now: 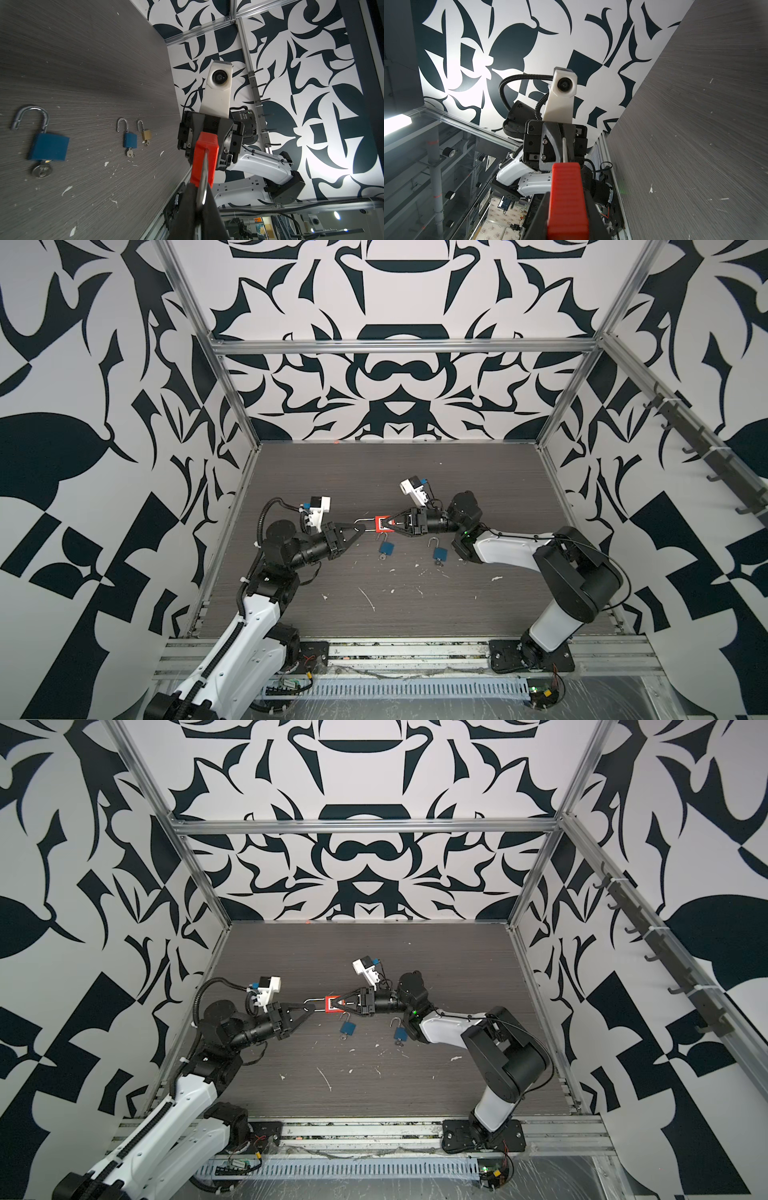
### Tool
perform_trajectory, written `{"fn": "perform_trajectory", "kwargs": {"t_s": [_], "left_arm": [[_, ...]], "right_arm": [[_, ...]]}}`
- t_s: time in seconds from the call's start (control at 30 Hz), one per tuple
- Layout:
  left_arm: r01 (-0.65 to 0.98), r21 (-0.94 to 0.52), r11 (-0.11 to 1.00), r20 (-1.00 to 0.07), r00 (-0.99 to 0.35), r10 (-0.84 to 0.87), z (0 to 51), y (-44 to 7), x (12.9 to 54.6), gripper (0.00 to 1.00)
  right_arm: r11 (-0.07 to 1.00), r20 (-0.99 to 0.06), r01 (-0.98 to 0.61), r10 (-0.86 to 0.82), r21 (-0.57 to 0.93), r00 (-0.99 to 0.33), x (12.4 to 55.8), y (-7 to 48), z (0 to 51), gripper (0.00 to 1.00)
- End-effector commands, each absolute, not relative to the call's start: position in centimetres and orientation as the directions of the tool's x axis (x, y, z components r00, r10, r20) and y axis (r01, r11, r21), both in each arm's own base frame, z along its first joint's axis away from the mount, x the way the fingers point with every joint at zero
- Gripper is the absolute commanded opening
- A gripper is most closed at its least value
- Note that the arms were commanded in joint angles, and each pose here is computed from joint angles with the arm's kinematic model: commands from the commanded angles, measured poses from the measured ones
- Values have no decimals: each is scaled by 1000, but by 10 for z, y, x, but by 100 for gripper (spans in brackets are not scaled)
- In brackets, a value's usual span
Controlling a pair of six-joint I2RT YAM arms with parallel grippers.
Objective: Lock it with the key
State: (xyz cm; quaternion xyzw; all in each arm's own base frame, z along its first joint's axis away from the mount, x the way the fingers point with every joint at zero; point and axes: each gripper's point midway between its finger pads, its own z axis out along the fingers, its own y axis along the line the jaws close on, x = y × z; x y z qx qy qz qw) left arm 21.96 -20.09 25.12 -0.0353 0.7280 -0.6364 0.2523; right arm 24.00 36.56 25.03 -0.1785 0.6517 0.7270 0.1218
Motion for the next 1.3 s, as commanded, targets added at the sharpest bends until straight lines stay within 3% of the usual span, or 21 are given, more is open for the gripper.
{"fn": "perform_trajectory", "kwargs": {"t_s": [0.0,0.37,0.53,0.57,0.7,0.77,0.9,1.27], "left_arm": [[407,-906,112,-422,-863,-278,274,-210,196,0],[388,-916,98,-400,-877,-265,271,-214,203,0],[349,-923,160,-382,-878,-288,259,-212,210,1],[345,-923,173,-382,-877,-292,257,-211,212,9],[328,-918,221,-385,-871,-304,250,-208,216,58],[320,-916,243,-386,-868,-311,247,-207,217,72],[313,-915,255,-385,-868,-313,245,-207,222,80],[338,-911,235,-398,-868,-296,252,-218,244,81]], "right_arm": [[-140,-420,-415,-1,899,-908,251,374,265,0],[-99,-430,-424,-50,900,-902,240,387,260,0],[-46,-409,-410,29,911,-912,254,369,255,0],[-34,-404,-406,49,913,-913,258,364,255,0],[19,-386,-386,101,922,-917,267,349,251,0],[38,-387,-385,104,922,-916,268,345,249,0],[33,-383,-382,108,924,-917,266,342,252,0],[-29,-362,-363,50,931,-931,254,352,257,0]]}}
